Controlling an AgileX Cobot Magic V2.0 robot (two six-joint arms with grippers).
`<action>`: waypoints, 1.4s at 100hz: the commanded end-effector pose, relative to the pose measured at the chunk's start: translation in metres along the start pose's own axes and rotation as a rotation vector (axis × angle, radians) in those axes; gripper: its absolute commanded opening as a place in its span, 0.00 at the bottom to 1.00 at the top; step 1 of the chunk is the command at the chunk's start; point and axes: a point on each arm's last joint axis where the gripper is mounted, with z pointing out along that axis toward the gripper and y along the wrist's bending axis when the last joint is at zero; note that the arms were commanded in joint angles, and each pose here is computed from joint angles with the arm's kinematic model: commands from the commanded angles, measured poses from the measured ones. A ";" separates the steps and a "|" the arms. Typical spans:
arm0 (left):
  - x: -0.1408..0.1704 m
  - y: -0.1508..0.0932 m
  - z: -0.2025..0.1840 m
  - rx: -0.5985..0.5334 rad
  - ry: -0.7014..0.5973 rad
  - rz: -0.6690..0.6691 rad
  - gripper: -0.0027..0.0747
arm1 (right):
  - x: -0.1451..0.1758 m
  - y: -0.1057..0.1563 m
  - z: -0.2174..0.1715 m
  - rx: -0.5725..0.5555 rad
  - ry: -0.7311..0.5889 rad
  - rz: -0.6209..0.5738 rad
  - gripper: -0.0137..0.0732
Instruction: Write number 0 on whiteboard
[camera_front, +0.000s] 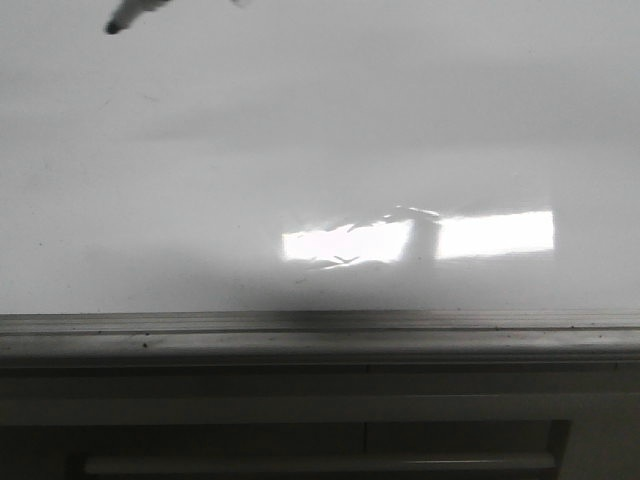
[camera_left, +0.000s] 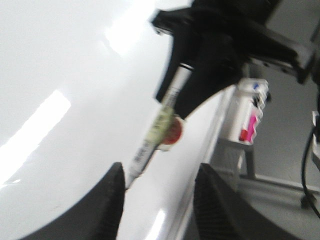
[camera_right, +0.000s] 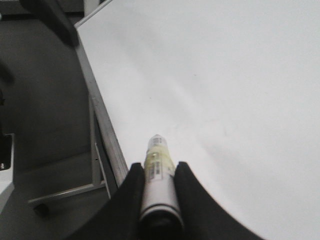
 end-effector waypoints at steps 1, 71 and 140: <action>-0.012 0.011 -0.021 -0.154 -0.136 -0.112 0.24 | 0.006 -0.003 -0.023 0.103 -0.074 0.039 0.11; 0.042 0.011 -0.035 -0.364 -0.008 -0.220 0.01 | 0.008 -0.017 -0.022 0.269 -0.124 0.069 0.11; 0.042 0.011 -0.035 -0.364 -0.008 -0.220 0.01 | 0.017 -0.005 -0.029 0.153 -0.003 -0.062 0.11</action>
